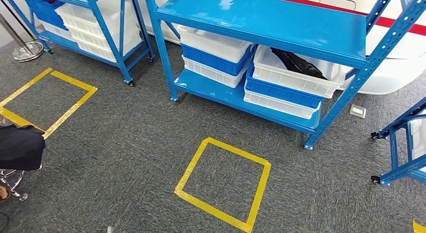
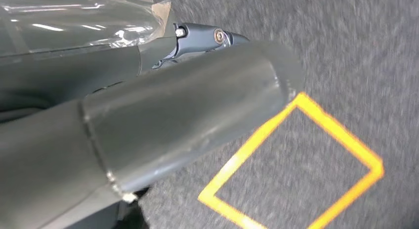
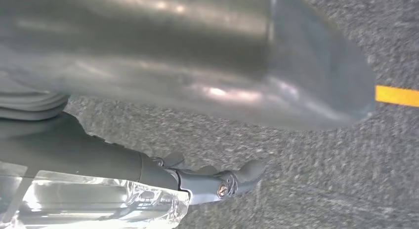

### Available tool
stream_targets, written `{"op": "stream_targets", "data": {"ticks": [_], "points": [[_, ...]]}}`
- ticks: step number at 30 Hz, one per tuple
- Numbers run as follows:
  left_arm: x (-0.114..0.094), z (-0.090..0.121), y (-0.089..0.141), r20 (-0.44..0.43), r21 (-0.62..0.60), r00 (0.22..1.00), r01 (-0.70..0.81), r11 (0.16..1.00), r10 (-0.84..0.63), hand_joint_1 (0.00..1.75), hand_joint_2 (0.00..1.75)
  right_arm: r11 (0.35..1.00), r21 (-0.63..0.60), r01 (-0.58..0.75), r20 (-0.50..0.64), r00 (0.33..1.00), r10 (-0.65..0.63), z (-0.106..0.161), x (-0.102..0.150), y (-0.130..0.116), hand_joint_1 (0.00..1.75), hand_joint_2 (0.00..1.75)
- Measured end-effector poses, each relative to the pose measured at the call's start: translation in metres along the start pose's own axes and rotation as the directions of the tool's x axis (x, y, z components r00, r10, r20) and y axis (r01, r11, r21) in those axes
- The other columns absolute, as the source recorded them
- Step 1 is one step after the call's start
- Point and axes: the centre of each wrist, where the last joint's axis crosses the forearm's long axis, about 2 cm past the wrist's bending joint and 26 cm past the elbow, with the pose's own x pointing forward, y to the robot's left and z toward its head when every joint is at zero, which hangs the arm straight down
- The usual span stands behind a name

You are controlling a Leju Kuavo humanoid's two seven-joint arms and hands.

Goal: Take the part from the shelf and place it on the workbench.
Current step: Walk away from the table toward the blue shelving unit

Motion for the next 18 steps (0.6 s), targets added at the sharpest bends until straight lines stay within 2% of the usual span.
{"op": "stream_targets", "data": {"ticks": [18], "points": [[-0.0013, 0.0010, -0.0001, -0.010, -0.003, 1.000, 0.005, 1.000, -0.005, 0.00, 0.00, 1.000, -0.004, 0.004, -0.009, 1.000, -0.004, 0.0032, -0.0060, -0.0005, 0.00, 0.00]]}}
